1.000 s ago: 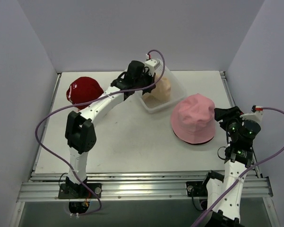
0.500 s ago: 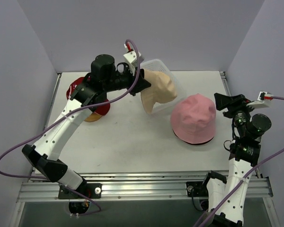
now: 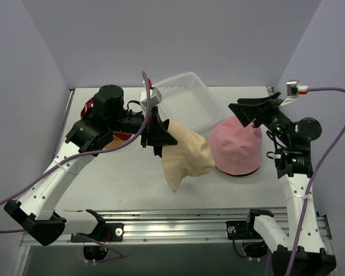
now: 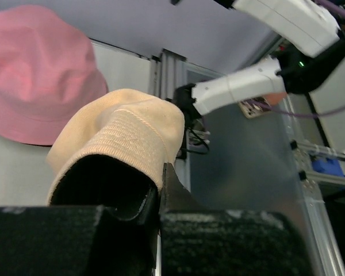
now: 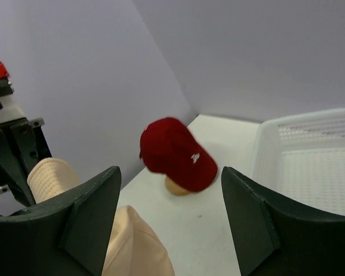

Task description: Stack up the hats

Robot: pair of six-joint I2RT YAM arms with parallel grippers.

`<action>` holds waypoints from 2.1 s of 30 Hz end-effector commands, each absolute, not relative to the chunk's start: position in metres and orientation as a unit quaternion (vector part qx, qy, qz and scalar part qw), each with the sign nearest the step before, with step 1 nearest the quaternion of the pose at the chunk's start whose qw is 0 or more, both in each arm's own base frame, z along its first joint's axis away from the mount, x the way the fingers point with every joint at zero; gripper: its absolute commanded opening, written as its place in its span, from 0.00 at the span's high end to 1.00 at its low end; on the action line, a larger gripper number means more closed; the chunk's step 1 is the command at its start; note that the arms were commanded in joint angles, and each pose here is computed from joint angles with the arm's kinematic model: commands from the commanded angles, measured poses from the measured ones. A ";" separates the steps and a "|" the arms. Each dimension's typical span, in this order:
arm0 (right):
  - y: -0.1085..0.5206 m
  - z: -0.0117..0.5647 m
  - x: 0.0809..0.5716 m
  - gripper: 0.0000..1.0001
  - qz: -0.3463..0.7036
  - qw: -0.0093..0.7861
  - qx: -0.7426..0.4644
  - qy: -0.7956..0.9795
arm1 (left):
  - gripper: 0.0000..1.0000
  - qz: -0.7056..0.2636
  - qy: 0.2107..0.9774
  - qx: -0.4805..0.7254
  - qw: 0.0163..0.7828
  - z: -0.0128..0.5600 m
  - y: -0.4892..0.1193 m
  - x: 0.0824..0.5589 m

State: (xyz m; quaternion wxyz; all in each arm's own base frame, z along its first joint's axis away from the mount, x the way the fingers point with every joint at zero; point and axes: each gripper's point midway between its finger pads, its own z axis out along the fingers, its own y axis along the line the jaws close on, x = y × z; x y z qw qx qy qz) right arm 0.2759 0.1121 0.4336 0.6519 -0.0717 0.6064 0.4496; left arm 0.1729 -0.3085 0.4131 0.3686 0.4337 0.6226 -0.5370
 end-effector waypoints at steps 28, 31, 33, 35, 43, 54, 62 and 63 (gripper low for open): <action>0.261 0.362 0.165 0.30 0.522 0.470 -0.517 0.490 | 0.98 -0.560 0.582 0.575 0.130 0.326 -0.322 0.095; 0.270 0.355 0.151 0.30 0.521 0.465 -0.532 0.479 | 0.98 -0.559 0.578 0.579 0.136 0.328 -0.320 0.093; 0.270 0.353 0.143 0.30 0.520 0.461 -0.544 0.471 | 0.98 -0.558 0.572 0.584 0.139 0.329 -0.318 0.092; 0.275 0.351 0.132 0.30 0.528 0.453 -0.553 0.459 | 0.98 -0.560 0.567 0.587 0.142 0.331 -0.317 0.090; 0.279 0.338 0.116 0.33 0.537 0.439 -0.568 0.443 | 0.98 -0.562 0.554 0.595 0.149 0.342 -0.312 0.086; 0.283 0.334 0.123 0.63 0.538 0.427 -0.557 0.467 | 0.98 -0.550 0.555 0.596 0.185 0.361 -0.302 0.092; 0.284 0.349 0.144 1.00 0.518 0.469 -0.504 0.508 | 0.96 -0.519 0.597 0.578 0.200 0.348 -0.303 0.113; 0.283 0.352 0.148 1.00 0.513 0.479 -0.489 0.517 | 0.96 -0.512 0.608 0.571 0.206 0.347 -0.303 0.118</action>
